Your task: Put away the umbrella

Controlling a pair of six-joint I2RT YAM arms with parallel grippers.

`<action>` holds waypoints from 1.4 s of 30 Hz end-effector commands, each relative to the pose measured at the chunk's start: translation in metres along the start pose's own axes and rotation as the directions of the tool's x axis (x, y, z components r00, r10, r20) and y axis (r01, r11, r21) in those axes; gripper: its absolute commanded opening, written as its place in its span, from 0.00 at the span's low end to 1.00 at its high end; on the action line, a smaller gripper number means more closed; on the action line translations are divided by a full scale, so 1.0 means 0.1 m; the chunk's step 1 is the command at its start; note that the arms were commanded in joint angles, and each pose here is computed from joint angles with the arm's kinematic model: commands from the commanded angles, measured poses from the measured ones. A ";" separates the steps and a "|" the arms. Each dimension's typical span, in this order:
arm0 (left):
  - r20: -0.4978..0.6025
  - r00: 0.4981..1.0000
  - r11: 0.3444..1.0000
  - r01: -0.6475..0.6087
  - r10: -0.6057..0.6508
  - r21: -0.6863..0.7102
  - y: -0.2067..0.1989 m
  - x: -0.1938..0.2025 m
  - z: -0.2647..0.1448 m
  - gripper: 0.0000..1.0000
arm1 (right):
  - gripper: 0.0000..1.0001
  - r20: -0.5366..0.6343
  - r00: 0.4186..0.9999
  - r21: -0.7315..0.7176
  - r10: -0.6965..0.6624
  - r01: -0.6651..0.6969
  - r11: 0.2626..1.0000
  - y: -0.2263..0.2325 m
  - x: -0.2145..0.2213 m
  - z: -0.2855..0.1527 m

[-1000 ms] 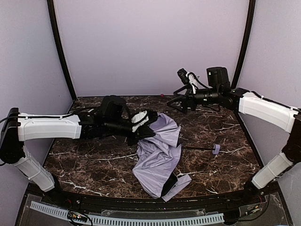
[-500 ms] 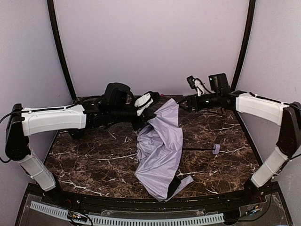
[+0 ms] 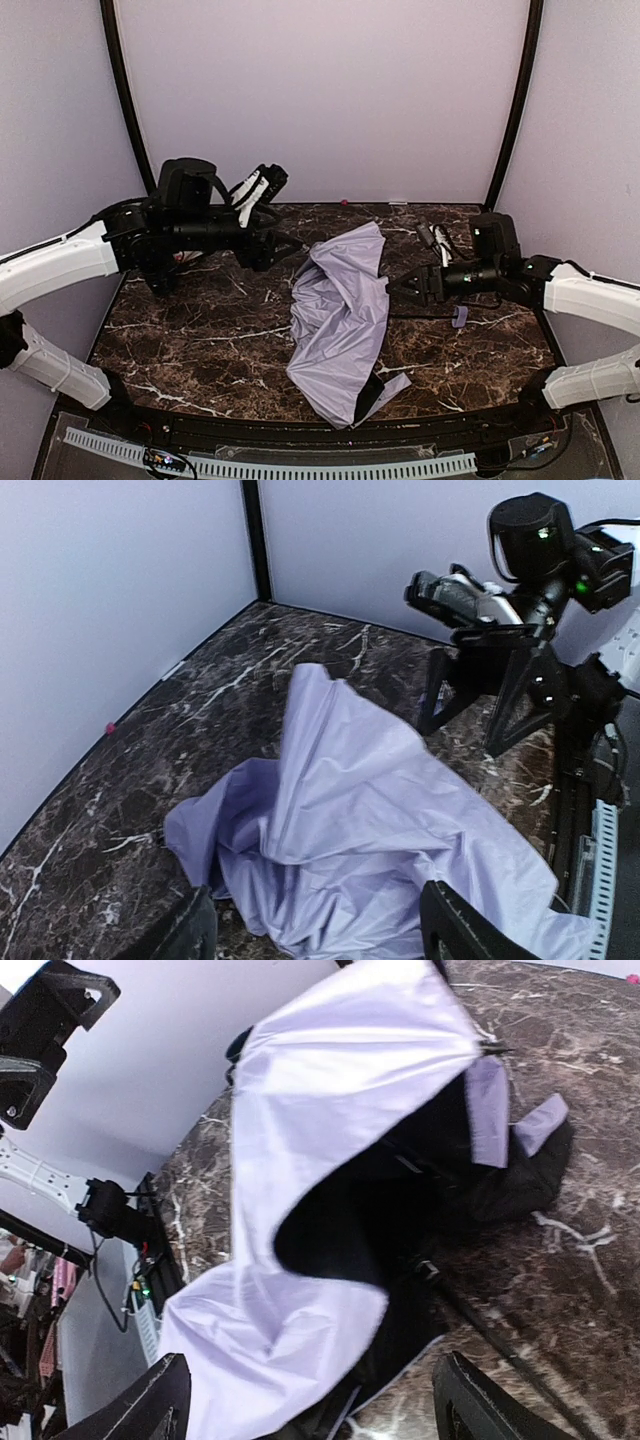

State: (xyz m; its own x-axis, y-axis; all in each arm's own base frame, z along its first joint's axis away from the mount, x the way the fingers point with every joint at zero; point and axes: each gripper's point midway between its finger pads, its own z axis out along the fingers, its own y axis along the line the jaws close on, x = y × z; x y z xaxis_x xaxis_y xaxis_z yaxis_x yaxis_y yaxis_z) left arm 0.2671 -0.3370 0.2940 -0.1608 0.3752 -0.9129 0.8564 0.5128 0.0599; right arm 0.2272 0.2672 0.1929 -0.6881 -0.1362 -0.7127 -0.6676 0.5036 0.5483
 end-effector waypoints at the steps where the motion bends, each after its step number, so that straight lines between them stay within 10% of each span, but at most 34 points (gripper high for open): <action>1: -0.189 0.976 0.962 0.154 -0.112 0.224 -0.66 0.57 -0.02 0.69 | 0.84 0.031 0.998 -0.037 0.062 -0.061 0.997 0.20 0.07 0.07; 8: -0.219 0.974 0.954 0.125 -0.064 0.274 -0.87 0.76 0.53 0.68 | 0.73 -0.028 0.996 -0.054 0.090 -0.091 0.994 0.17 0.26 0.37; 14: -0.225 0.973 0.963 0.099 -0.041 0.252 -0.82 0.83 0.76 0.39 | 0.27 -0.033 0.996 -0.127 0.077 -0.081 0.989 0.29 0.26 0.51; 19: -0.246 0.968 0.921 0.136 -0.045 0.365 -1.03 0.96 0.78 0.45 | 0.01 -0.037 0.998 -0.143 0.050 -0.055 0.988 0.34 0.23 0.51; 23: -0.247 0.968 0.931 0.121 -0.034 0.345 -1.00 1.00 0.85 0.02 | 0.00 -0.053 0.998 -0.155 0.016 -0.024 0.988 0.38 0.21 0.50; 33: -0.160 0.987 0.990 0.047 -0.025 0.134 -0.54 1.10 0.41 0.00 | 0.00 -0.010 0.999 -0.033 -0.041 0.041 0.999 -0.07 0.13 0.05; 42: -0.076 0.996 0.938 0.071 -0.048 0.339 -0.94 1.08 0.41 0.00 | 0.09 -0.085 0.986 -0.195 -0.145 0.126 0.973 0.25 0.05 0.39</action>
State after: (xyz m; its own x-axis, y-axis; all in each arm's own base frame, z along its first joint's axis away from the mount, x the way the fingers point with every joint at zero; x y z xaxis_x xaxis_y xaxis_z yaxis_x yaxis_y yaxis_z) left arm 0.2024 -0.3680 0.1782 -0.2459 0.4069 -0.8797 0.9371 0.3318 -0.1085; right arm 0.2201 0.2923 0.1764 -0.6766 -0.2111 -0.7054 -0.7215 0.3816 0.5778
